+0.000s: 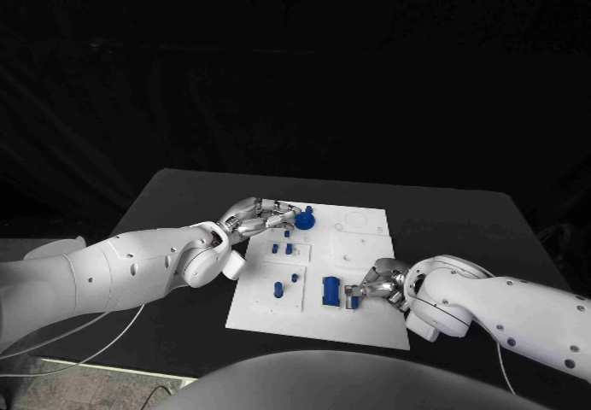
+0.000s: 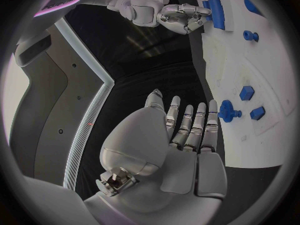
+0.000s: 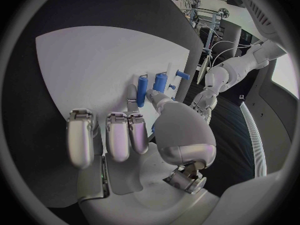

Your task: Assemble the parts on the task board

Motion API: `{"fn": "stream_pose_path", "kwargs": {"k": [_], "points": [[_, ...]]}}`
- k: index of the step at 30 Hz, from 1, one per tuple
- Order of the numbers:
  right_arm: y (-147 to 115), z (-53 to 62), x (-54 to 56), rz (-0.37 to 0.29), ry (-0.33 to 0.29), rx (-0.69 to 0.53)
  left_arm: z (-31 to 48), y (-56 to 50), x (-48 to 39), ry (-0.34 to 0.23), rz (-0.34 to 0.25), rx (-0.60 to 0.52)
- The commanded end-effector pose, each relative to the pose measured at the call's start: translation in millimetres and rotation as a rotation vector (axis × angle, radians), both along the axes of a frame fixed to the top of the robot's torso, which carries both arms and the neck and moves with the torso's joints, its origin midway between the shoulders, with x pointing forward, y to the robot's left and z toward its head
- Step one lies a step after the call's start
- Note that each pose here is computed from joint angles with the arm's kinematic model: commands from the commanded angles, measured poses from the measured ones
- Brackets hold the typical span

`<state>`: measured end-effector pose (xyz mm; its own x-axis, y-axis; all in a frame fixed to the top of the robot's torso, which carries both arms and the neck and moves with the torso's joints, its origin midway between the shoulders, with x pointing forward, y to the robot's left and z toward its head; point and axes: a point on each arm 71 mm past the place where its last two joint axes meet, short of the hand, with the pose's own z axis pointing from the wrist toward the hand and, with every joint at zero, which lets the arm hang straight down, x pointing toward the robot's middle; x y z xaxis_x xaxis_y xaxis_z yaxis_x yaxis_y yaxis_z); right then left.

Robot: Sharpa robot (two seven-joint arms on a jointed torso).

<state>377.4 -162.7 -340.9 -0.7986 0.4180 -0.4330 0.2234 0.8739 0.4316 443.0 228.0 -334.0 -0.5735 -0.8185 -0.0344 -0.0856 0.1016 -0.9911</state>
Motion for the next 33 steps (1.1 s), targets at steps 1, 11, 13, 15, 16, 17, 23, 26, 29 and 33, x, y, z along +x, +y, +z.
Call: {"fn": "stream_pose_path", "kwargs": {"k": [1, 11, 13, 15, 16, 17, 23, 26, 29, 33], "points": [[1.6, -0.5, -1.0, 0.026, -0.007, -0.008, 0.2, -2.9, -0.8, 0.004, -0.020, -0.013], [1.9, 0.4, -0.2, 0.033, -0.027, -0.006, -0.4, -3.5, -0.9, 0.008, -0.023, -0.012], [1.6, 0.8, 0.0, 0.032, -0.032, -0.005, -0.5, -3.5, -1.0, 0.009, -0.024, -0.012], [1.2, 1.1, 0.1, 0.030, -0.037, -0.004, -0.6, -3.4, -1.0, 0.009, -0.024, -0.011], [0.9, 1.3, 0.2, 0.030, -0.040, -0.004, -0.6, -3.4, -1.1, 0.010, -0.024, -0.011], [0.5, 1.6, 0.3, 0.029, -0.044, -0.004, -0.7, -3.3, -1.1, 0.010, -0.024, -0.011], [-1.2, 3.7, 0.7, 0.016, -0.070, 0.002, -1.0, -2.8, -1.3, 0.011, -0.023, -0.010], [-2.5, 5.3, 0.7, 0.005, -0.086, 0.009, -1.3, -2.6, -1.5, 0.013, -0.024, -0.009], [-3.6, 6.2, 0.5, 0.000, -0.093, 0.012, -1.6, -2.5, -1.6, 0.014, -0.024, -0.009], [-4.7, 6.7, 0.4, -0.004, -0.097, 0.014, -1.7, -2.5, -1.6, 0.015, -0.025, -0.008]]}}
